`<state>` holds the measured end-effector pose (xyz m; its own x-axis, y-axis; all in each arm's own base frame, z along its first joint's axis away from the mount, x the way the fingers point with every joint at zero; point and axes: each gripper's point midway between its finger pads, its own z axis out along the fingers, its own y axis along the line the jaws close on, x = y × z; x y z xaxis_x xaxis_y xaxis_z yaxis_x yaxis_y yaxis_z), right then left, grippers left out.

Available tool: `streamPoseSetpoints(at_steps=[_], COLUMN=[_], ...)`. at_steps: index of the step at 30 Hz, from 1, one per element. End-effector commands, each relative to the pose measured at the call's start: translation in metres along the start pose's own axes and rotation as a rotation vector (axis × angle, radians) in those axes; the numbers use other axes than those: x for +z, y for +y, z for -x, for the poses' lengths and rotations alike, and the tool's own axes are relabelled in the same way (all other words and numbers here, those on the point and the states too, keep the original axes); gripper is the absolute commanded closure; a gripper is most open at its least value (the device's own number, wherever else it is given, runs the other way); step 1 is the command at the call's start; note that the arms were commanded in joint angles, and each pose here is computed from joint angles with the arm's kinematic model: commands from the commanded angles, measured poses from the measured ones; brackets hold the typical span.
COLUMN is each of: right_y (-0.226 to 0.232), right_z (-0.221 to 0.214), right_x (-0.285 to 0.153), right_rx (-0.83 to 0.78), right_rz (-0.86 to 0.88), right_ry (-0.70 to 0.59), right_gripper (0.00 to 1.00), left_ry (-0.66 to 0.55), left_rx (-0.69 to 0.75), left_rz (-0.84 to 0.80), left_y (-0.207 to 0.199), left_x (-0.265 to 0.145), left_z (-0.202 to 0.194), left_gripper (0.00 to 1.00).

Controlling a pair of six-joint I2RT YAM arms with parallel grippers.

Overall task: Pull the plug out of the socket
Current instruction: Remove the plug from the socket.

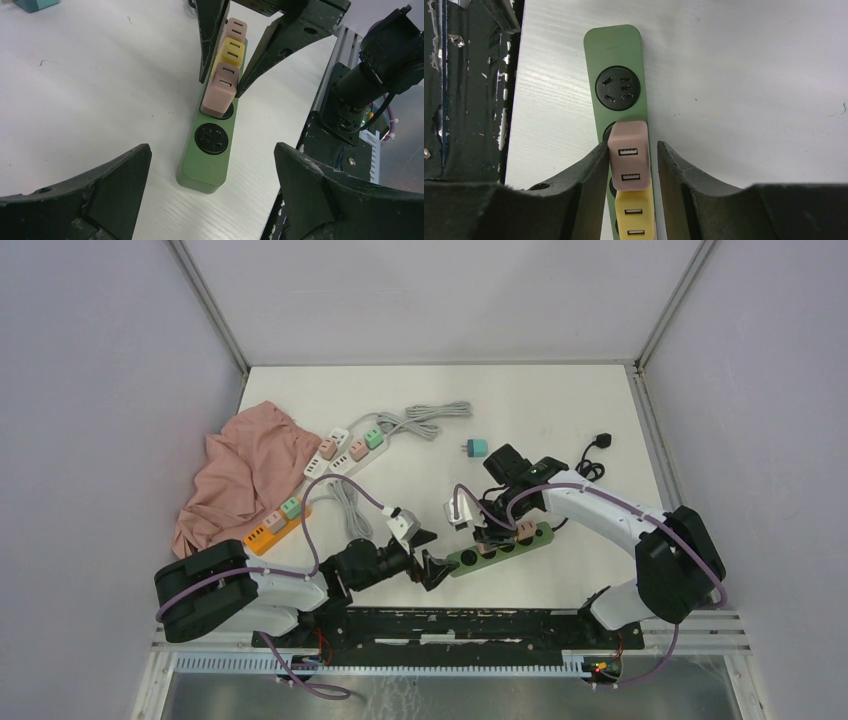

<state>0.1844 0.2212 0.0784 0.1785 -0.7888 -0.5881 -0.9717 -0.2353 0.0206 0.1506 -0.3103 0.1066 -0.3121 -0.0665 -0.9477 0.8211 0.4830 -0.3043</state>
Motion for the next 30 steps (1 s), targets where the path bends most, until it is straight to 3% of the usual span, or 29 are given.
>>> streamPoseSetpoints(at_steps=[1, 10, 17, 23, 30], right_y=[-0.001, 0.008, 0.013, 0.017, 0.017], right_z=[-0.003, -0.005, 0.008, 0.022, 0.027], right_x=[0.007, 0.010, 0.006, 0.003, 0.004], right_rx=[-0.022, -0.061, -0.069, -0.076, -0.067], right_rz=[0.007, 0.049, 0.075, 0.079, 0.082], right_ry=[0.033, 0.052, 0.001, -0.069, -0.094], right_gripper=[0.57, 0.70, 1.00, 1.00, 1.00], left_ry=[-0.056, -0.055, -0.037, -0.080, -0.042], left_rx=[0.005, 0.002, 0.031, 0.064, 0.156], left_rz=[-0.002, -0.020, -0.033, -0.039, -0.005], left_y=[0.000, -0.002, 0.000, 0.002, 0.003], left_x=[-0.001, 0.001, 0.003, 0.003, 0.012], left_z=[0.012, 0.008, -0.005, -0.008, -0.024], left_gripper=[0.00, 0.00, 0.02, 0.04, 0.04])
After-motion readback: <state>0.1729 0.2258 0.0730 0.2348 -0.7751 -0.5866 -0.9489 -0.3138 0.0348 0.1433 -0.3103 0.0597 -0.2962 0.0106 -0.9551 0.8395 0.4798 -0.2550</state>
